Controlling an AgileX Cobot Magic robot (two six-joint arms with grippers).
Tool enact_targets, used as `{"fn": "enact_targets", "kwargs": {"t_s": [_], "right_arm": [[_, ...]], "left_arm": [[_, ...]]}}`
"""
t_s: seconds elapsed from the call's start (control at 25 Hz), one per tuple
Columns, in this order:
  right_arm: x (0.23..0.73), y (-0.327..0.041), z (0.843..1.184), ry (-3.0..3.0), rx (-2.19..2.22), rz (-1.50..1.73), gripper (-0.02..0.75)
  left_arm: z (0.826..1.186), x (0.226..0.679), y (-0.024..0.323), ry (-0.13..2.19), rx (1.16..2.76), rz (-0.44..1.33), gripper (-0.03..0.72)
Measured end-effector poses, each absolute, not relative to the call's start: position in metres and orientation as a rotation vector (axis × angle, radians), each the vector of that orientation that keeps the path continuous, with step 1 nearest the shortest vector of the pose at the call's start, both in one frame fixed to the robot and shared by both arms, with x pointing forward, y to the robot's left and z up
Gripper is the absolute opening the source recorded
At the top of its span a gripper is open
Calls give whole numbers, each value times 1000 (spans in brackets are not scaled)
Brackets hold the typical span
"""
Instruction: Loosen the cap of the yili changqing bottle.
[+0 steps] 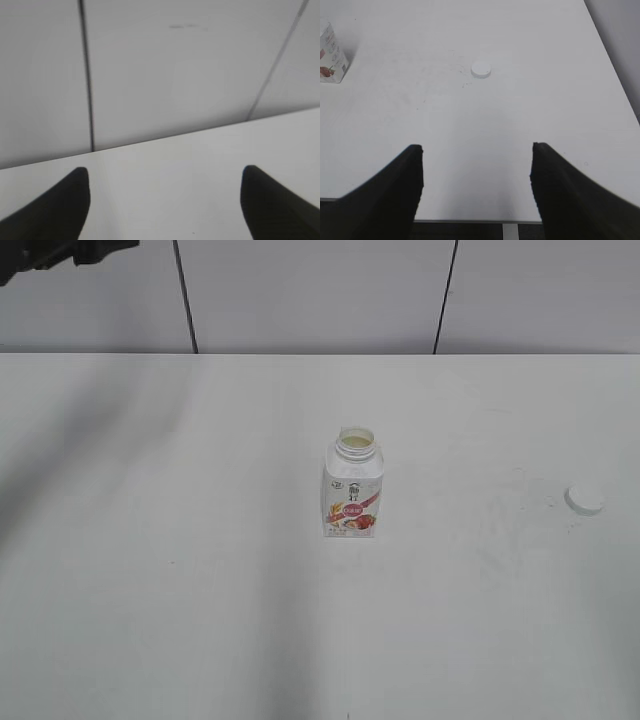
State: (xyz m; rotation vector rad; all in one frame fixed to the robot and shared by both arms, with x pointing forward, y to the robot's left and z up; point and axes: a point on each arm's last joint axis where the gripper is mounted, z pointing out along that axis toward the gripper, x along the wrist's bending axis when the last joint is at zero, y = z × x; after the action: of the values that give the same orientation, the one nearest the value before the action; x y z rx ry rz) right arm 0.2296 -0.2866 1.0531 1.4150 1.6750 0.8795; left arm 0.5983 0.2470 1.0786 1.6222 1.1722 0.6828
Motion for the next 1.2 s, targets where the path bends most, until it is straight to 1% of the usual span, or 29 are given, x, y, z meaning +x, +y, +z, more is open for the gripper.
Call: {"fn": "enact_targets", "kwargs": {"t_s": [0.2,0.24,0.32,0.4,0.48,0.6,0.76,0.84,0.96,1.2], "right_arm": [[230,-287,1053,1675,1415,880,533],[230,-287,1053,1675,1415,880,533],[230,-287,1053,1674,1414,880,533],[230,-287,1053,1674,1414,880,533],[230,-287,1053,1674,1414,880,533],[230,-287,1053,1674,1414,880,533],[230,-287,1053,1673,1414,881,533],[230,-287,1053,1673,1413,881,533],[230,-287,1053,1672,1413,881,533],[230,-287,1054,1670,1412,882,533]], "left_arm": [[1079,605,269,1463,1431,878,562],[1078,605,270,1505,1417,915,562],[1076,603,268,1524,1456,956,562],[1072,600,259,1535,1510,942,562],[1069,594,247,1516,1634,935,562],[1069,580,234,1521,1764,842,562],[1076,559,230,1539,1847,693,562],[1081,551,231,1547,1862,657,562],[1083,530,238,1545,1891,660,562],[1068,454,259,1572,1996,677,562]]}}
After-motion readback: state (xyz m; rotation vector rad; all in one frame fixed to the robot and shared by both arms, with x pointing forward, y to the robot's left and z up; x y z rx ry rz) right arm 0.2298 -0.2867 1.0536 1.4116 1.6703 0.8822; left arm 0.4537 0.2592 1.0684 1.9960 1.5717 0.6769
